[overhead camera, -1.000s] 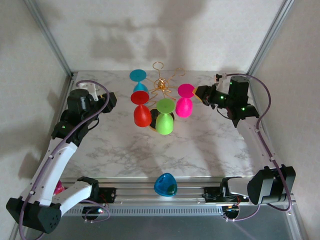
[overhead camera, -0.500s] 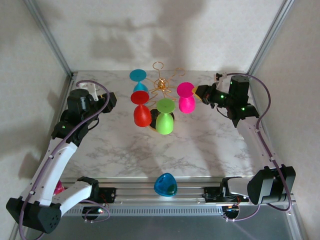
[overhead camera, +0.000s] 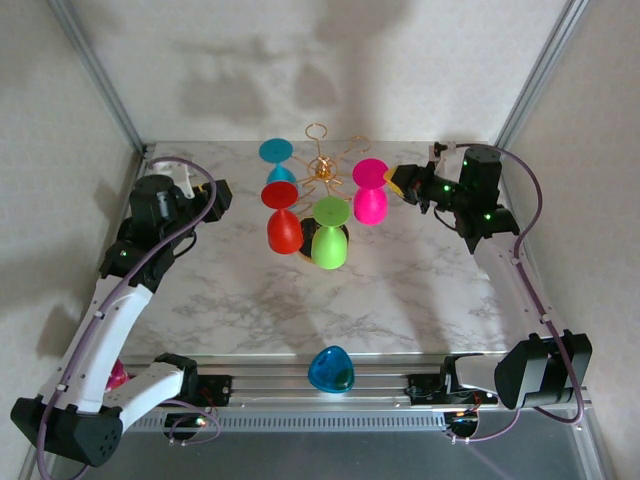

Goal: Take the wine glass off the wine glass rack

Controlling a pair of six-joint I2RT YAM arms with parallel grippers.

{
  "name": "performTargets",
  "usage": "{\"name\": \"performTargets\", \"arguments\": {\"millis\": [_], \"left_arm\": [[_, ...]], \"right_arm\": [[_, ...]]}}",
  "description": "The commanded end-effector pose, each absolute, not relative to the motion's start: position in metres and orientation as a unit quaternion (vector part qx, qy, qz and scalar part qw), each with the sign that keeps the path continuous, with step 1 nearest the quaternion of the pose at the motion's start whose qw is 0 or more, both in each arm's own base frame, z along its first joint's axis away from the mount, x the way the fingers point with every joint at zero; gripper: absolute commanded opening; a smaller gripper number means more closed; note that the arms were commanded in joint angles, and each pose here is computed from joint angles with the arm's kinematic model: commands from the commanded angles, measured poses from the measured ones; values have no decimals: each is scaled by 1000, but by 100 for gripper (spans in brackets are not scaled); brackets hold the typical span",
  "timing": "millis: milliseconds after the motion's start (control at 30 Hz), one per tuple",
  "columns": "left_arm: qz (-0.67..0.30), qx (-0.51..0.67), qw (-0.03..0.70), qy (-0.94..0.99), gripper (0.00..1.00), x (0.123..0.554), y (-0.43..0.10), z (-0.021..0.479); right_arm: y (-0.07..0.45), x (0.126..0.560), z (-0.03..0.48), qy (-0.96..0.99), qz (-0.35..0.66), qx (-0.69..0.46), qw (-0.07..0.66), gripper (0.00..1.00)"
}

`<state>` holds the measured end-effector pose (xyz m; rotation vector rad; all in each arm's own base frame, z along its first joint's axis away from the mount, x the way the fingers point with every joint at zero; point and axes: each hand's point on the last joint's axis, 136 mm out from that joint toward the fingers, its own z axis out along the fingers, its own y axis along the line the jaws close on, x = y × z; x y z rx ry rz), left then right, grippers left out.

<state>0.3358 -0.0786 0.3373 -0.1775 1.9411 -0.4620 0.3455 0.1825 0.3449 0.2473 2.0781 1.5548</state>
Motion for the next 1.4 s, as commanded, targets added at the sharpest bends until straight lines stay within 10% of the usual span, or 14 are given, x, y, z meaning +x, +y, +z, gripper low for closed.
{"name": "performTargets", "arguments": {"millis": [0, 1367], "left_arm": [[-203, -58, 557, 803, 53, 336, -84, 357], [-209, -53, 558, 801, 53, 336, -86, 355]], "right_arm": [[189, 337, 371, 754, 594, 61, 273, 0], [218, 350, 360, 778, 572, 38, 256, 0]]}}
